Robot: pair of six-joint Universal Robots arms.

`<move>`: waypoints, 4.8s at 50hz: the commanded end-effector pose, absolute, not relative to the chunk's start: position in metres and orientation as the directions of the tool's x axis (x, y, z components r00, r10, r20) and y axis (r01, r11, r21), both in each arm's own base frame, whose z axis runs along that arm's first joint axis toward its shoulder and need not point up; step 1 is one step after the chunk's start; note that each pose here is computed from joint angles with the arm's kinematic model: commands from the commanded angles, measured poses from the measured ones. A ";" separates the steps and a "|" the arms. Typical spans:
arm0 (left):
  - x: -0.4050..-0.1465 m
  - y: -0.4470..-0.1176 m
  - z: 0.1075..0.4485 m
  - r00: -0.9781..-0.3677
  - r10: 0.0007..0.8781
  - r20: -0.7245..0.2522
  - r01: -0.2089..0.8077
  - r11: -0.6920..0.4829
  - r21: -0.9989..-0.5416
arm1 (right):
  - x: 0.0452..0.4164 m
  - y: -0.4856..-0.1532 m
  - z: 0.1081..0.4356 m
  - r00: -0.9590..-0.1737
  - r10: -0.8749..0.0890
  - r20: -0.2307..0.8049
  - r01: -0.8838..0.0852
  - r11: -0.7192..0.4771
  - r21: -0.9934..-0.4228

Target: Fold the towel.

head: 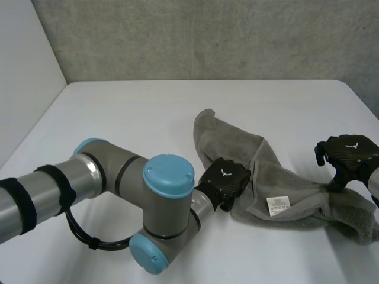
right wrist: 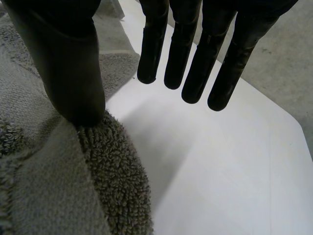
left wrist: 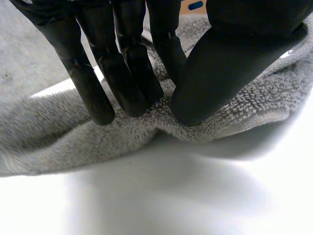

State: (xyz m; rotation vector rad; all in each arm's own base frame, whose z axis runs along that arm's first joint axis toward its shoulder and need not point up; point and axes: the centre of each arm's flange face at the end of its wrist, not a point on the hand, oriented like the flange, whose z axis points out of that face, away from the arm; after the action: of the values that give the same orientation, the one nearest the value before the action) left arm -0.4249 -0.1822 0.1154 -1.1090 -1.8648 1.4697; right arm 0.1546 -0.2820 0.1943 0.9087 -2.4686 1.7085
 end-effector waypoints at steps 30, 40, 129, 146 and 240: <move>-0.306 -0.205 0.200 -0.744 0.639 -0.198 0.379 0.158 -0.912 | 0.214 -0.200 0.205 -0.727 -0.687 -0.013 -0.336 0.371 -0.866; -0.295 -0.207 0.183 -0.763 0.615 -0.199 0.377 0.173 -0.910 | 0.256 -0.173 0.207 -0.593 -0.800 -0.087 -0.315 0.330 -0.890; -0.288 -0.230 0.189 -0.823 0.553 -0.133 0.294 0.214 -0.932 | 0.191 -0.174 0.154 -0.675 -0.694 0.249 -0.518 0.206 -0.830; -0.289 -0.230 0.185 -0.821 0.556 -0.131 0.299 0.223 -0.928 | 0.195 -0.203 0.120 -0.673 -0.696 0.251 -0.524 0.208 -0.826; -0.287 -0.228 0.182 -0.820 0.556 -0.132 0.307 0.234 -0.923 | 0.207 -0.253 0.136 -0.676 -0.656 0.336 -0.497 0.070 -0.865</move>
State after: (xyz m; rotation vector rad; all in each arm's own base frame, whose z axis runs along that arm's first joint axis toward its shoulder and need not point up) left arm -0.2873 -0.2284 0.1814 -0.8160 -2.2806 1.6216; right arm 0.2067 -0.2534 0.1378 1.3056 -2.3799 1.8399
